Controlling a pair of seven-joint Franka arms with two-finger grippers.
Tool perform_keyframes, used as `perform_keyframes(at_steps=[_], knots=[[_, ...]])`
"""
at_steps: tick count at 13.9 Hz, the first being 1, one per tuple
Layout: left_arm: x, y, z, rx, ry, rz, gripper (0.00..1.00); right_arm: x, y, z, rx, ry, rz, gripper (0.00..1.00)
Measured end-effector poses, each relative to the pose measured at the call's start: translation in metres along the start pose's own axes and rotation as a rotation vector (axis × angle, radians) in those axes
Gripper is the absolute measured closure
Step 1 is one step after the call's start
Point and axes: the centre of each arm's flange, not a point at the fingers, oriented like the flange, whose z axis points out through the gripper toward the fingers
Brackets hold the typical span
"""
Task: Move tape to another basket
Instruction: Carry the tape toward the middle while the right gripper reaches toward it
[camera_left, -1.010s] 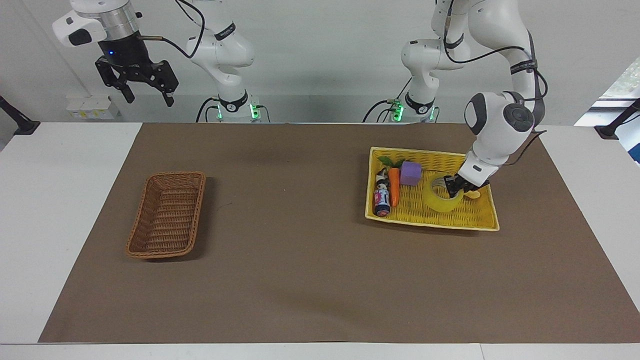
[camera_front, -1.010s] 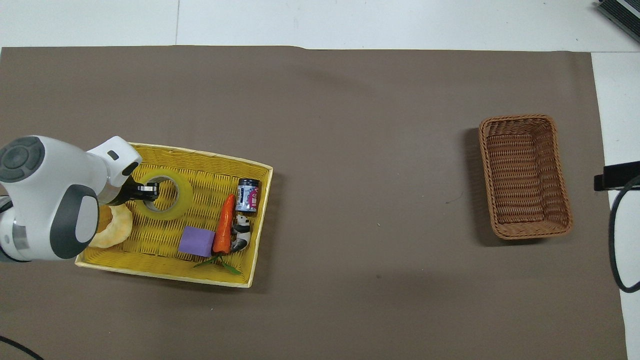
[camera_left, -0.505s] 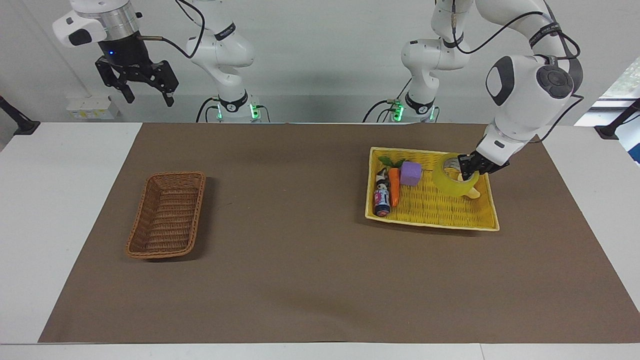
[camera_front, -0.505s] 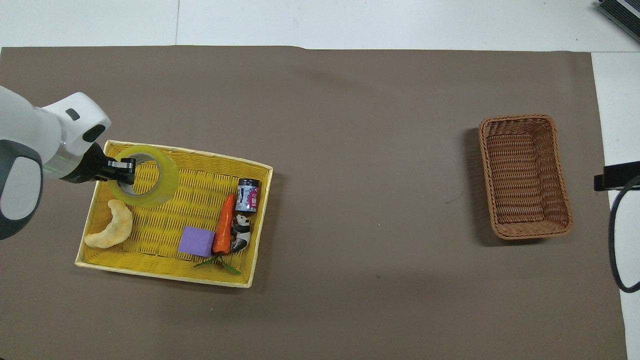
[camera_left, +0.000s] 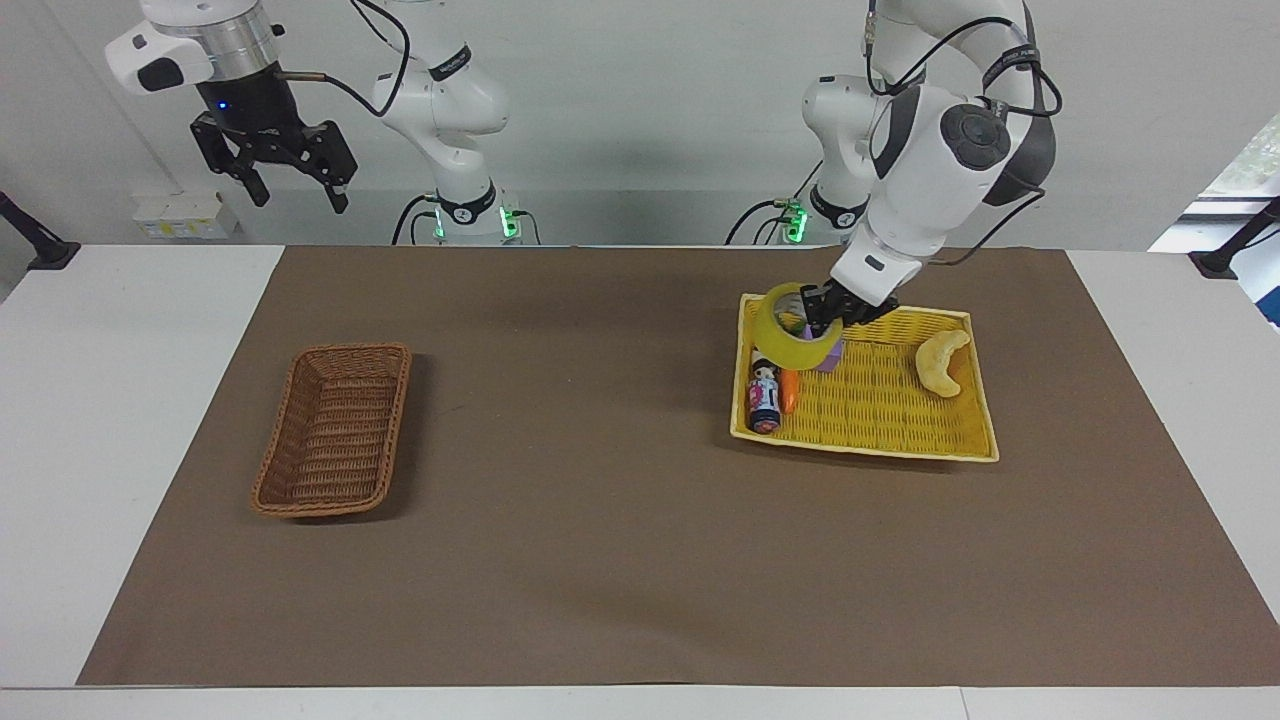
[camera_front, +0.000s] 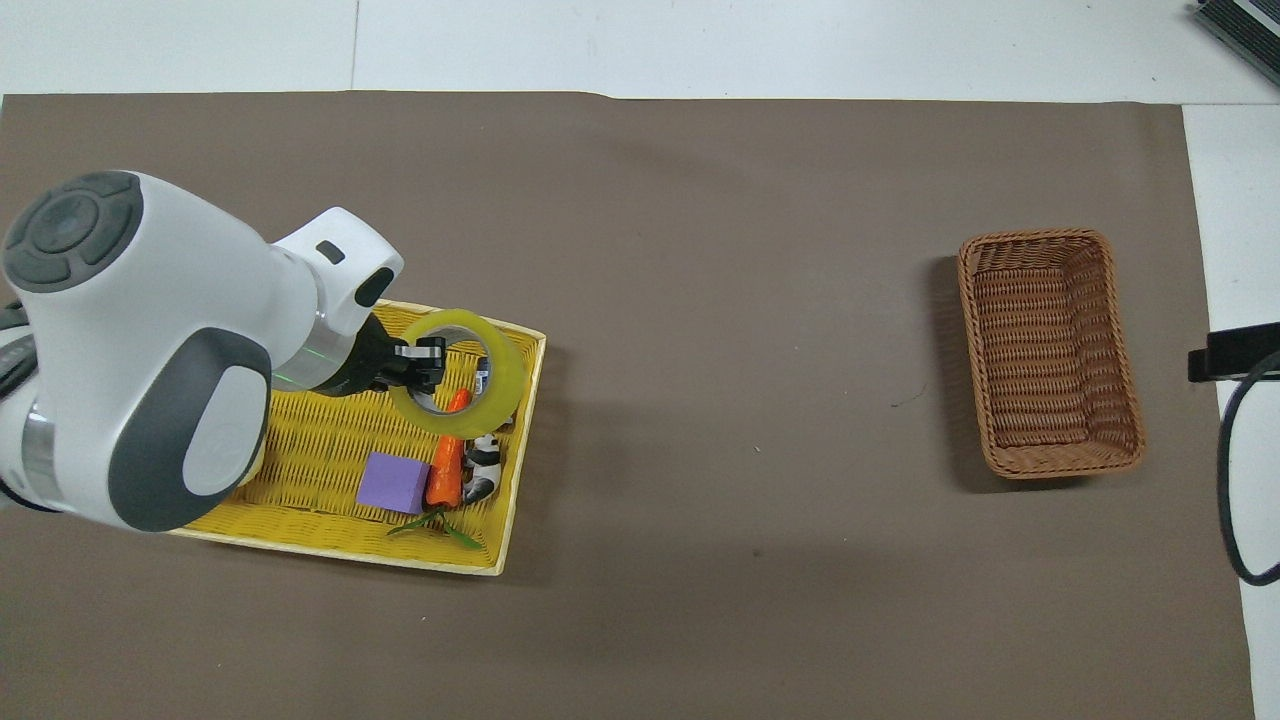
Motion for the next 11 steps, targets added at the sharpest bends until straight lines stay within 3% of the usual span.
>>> perform_keyframes(at_steps=[3,6,9,11], knots=[[-0.009,0.05,-0.002,-0.111,0.082,0.011,0.77,0.0,-0.002,0.0,0.0,0.0,-0.003,0.0],[-0.025,0.094,-0.002,-0.228,0.102,0.003,0.77,-0.002,-0.019,0.001,0.061,-0.007,-0.034,0.0],[-0.028,0.115,-0.008,-0.366,0.13,-0.037,0.77,-0.004,-0.085,0.008,0.135,0.024,-0.148,0.0],[-0.028,0.122,-0.008,-0.415,0.137,-0.056,0.77,-0.012,-0.137,0.015,0.21,0.033,-0.23,0.0]])
